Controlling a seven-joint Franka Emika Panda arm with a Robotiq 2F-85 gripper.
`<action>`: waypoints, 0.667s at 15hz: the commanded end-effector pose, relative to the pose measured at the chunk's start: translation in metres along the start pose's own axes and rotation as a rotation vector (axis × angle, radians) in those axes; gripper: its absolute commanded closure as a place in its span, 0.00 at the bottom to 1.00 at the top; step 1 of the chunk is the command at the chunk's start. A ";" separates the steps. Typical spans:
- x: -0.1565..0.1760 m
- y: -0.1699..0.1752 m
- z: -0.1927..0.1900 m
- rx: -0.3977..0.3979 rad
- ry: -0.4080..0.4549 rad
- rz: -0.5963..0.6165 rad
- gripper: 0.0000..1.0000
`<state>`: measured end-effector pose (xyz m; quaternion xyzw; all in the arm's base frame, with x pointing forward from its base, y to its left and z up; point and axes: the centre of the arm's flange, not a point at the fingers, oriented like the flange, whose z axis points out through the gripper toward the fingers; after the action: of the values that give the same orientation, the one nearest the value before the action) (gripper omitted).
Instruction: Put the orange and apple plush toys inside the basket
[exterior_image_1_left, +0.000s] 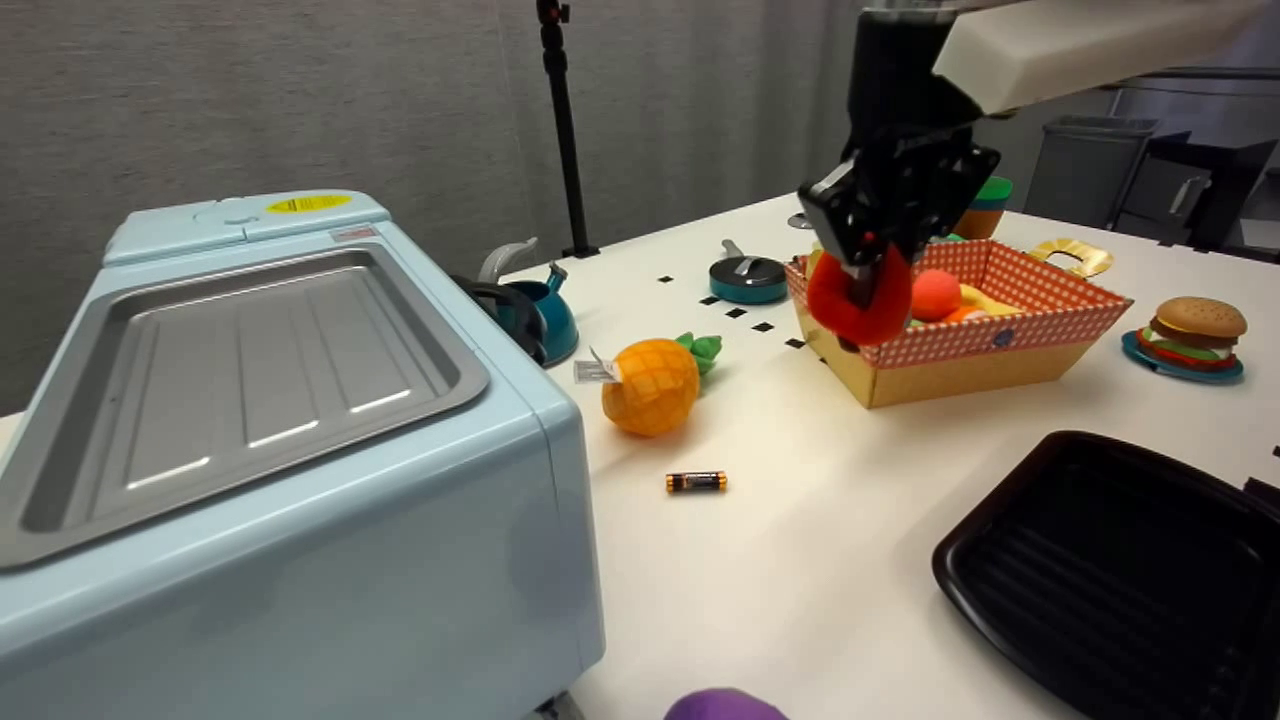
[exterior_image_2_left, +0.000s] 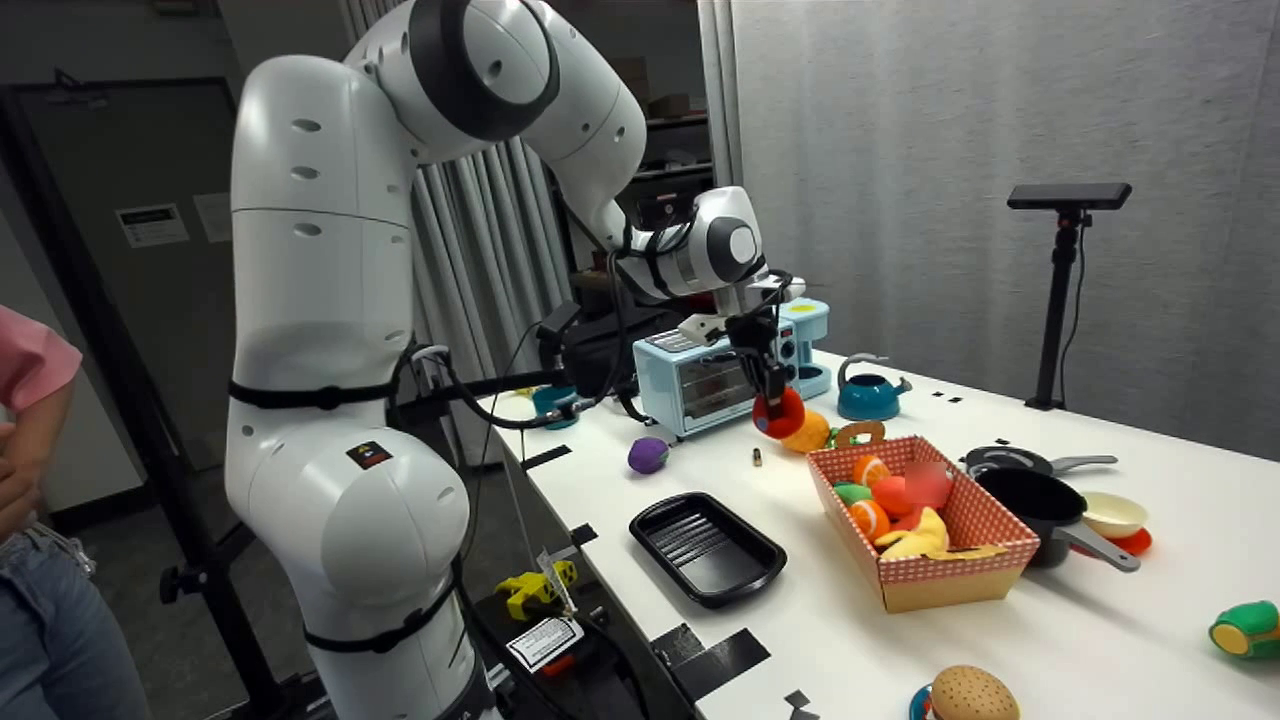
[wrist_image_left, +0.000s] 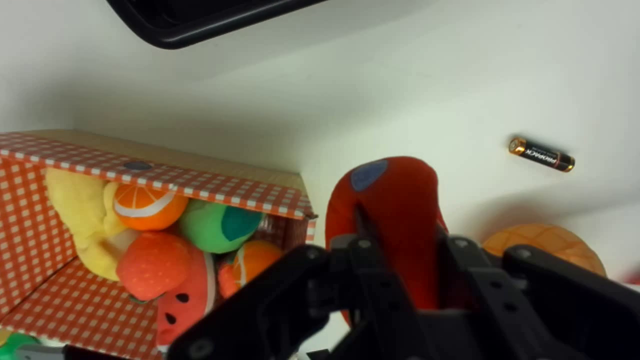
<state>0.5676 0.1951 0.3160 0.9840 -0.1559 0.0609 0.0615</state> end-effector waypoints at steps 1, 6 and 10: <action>-0.006 0.034 -0.020 0.002 0.045 0.084 0.94; -0.005 0.049 -0.029 -0.023 0.057 0.207 0.94; -0.006 0.054 -0.029 -0.054 0.067 0.327 0.94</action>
<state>0.5550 0.1540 0.3434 0.9556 -0.2717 0.0903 0.0702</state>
